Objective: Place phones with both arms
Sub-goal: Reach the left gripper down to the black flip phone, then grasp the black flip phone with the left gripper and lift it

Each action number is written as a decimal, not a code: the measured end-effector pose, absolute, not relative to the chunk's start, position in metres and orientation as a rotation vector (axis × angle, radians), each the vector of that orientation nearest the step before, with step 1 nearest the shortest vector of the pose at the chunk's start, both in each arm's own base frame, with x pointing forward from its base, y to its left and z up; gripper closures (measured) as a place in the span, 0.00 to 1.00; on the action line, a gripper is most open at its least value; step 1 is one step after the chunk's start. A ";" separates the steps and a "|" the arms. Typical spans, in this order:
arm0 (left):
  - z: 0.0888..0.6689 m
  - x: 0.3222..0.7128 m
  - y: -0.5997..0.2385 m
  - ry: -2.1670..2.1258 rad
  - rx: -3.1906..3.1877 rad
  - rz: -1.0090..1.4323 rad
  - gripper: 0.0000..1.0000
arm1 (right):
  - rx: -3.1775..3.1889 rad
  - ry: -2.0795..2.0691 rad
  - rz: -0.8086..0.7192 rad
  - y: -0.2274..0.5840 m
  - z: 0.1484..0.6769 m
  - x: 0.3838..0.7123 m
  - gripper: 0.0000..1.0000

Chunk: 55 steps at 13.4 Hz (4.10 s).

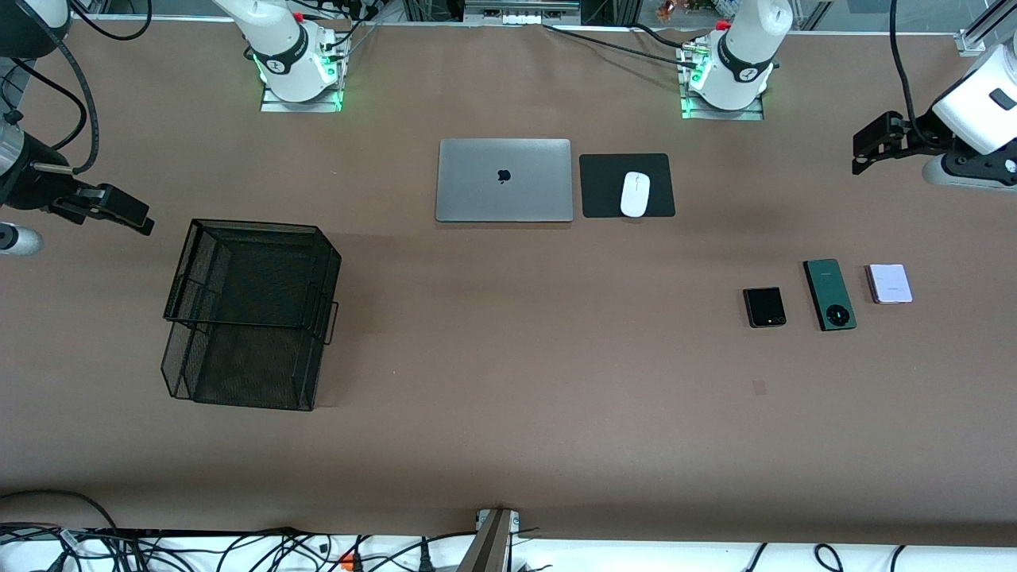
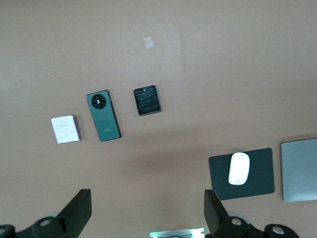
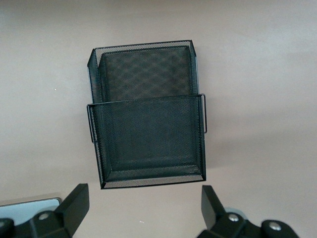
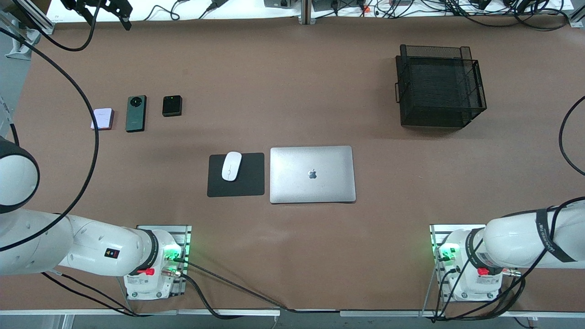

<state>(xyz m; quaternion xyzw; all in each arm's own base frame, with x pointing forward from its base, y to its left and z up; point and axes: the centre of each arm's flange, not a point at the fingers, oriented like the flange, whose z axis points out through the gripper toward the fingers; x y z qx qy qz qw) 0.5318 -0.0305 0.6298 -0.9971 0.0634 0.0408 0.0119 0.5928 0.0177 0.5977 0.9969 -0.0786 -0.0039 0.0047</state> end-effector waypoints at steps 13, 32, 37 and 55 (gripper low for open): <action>0.613 0.533 -0.030 0.172 -3.111 0.180 0.00 | 3.123 -0.242 -0.013 0.018 0.597 0.593 0.00; 0.275 0.589 0.012 0.101 -3.059 0.007 0.00 | 3.122 -0.245 -0.015 0.017 0.597 0.593 0.00; 0.230 0.574 0.021 0.053 -3.071 -0.050 0.00 | 3.123 -0.245 -0.015 0.017 0.597 0.593 0.00; 0.167 0.568 0.015 -0.149 -3.124 -0.034 0.00 | 3.122 -0.247 -0.015 0.016 0.597 0.593 0.00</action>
